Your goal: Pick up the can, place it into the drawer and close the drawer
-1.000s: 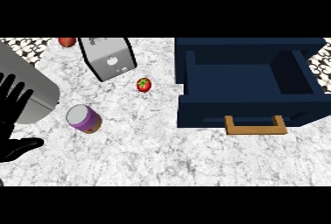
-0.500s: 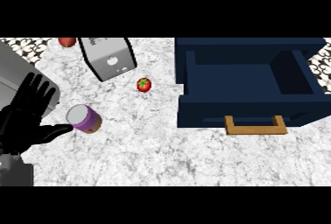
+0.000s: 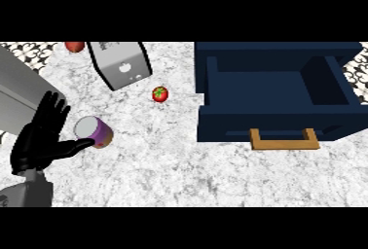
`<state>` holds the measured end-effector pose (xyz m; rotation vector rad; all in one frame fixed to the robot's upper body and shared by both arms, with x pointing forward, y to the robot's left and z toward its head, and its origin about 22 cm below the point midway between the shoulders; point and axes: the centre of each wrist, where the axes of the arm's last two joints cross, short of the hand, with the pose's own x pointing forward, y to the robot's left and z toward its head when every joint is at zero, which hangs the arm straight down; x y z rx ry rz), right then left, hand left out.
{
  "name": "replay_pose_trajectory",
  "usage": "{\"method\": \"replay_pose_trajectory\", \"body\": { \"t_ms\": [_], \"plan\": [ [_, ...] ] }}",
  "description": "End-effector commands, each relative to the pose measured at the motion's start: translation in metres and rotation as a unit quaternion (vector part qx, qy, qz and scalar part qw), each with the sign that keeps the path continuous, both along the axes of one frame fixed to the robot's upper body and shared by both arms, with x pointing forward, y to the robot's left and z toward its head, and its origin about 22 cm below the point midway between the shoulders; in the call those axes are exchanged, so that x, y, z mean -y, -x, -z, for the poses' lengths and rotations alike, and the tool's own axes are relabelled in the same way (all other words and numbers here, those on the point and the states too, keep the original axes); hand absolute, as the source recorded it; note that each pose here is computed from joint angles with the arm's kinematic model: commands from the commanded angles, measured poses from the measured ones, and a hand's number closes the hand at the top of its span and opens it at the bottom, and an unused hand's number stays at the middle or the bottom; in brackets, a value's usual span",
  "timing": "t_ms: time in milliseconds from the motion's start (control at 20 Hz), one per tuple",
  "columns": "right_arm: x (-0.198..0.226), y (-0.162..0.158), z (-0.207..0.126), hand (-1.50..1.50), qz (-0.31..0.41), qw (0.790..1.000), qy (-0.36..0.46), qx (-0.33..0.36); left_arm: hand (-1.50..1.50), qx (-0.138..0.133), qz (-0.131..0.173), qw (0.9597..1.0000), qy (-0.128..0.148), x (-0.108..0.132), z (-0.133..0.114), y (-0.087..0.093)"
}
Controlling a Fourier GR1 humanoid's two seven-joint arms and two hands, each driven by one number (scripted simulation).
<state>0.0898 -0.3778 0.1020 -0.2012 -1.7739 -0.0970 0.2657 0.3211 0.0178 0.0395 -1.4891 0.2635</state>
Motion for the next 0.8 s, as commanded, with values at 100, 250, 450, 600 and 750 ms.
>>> {"method": "replay_pose_trajectory", "body": {
  "t_ms": [100, 250, 450, 600, 750],
  "plan": [
    [0.010, 0.011, 0.008, -1.50, -0.001, 1.000, -0.006, 0.007, -1.50, -0.007, -0.023, 0.9997, 0.000, 0.000, 0.022, 0.003],
    [0.000, -0.002, 0.004, -1.50, -0.003, 1.000, -0.005, -0.002, -1.50, -0.003, -0.033, 0.9994, -0.011, -0.003, 0.058, 0.017],
    [-0.004, 0.018, -0.009, -1.50, -0.007, 1.000, 0.001, 0.003, -1.50, -0.017, -0.048, 0.9987, -0.007, -0.008, 0.065, 0.002],
    [0.008, 0.025, 0.014, -1.50, -0.011, 1.000, 0.010, 0.000, -1.50, -0.020, -0.051, 0.9983, -0.017, -0.032, 0.086, 0.022],
    [-0.005, 0.001, 0.024, -1.50, -0.006, 1.000, 0.004, 0.002, -1.50, -0.029, -0.046, 0.9983, -0.022, -0.035, 0.093, 0.012]
  ]
}}
